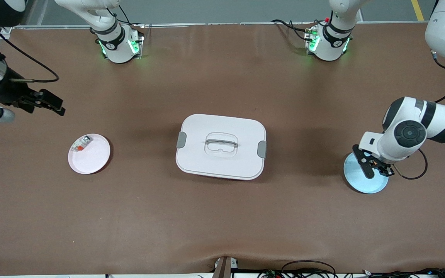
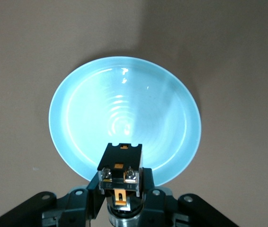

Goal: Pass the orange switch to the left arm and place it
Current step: 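Carry the switch with the left gripper while the right gripper withdraws, then lower the switch onto the light-blue plate and open the left gripper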

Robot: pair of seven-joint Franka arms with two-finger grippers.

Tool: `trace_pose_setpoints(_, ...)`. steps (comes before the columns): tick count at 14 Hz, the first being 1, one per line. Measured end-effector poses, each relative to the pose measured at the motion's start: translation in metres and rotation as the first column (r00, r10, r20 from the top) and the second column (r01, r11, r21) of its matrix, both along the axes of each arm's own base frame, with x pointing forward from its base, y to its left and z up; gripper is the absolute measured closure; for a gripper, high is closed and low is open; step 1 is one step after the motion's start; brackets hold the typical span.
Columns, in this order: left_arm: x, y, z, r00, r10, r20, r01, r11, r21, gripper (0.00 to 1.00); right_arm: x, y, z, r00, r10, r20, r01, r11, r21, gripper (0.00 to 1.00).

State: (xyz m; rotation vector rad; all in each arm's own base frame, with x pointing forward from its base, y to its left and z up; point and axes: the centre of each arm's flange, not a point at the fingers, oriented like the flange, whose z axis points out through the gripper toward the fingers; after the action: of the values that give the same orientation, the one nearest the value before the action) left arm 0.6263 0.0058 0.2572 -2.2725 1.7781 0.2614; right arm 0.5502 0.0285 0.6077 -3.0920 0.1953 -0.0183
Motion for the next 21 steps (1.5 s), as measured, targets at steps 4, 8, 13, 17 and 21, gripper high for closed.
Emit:
trace_pose_setpoints(4,0.002,-0.004,-0.028,0.993,-0.113,0.022,0.112,0.993,0.031,0.64,-0.007,-0.006,0.012,1.0,-0.007,0.007,0.007,1.0,-0.002,0.0)
trace_pose_setpoints(8,0.002,-0.009,-0.052,0.982,-0.186,0.025,0.184,0.982,0.041,0.64,-0.008,-0.005,0.017,1.0,-0.004,0.011,0.004,1.0,-0.002,0.0)
trace_pose_setpoints(13,0.002,-0.007,-0.053,0.981,-0.193,0.022,0.192,0.98,0.044,0.64,-0.008,-0.006,0.02,1.0,0.022,0.019,-0.022,1.0,-0.004,0.0)
trace_pose_setpoints(17,0.0,-0.009,-0.057,0.977,-0.213,0.017,0.212,0.976,0.057,0.65,-0.007,-0.012,0.02,0.999,0.038,0.019,-0.038,0.999,-0.006,0.0)
trace_pose_setpoints(21,-0.004,-0.013,-0.065,0.973,-0.232,0.005,0.231,0.971,0.06,0.65,-0.007,-0.011,0.02,0.999,0.041,0.019,-0.041,0.999,-0.006,0.0)
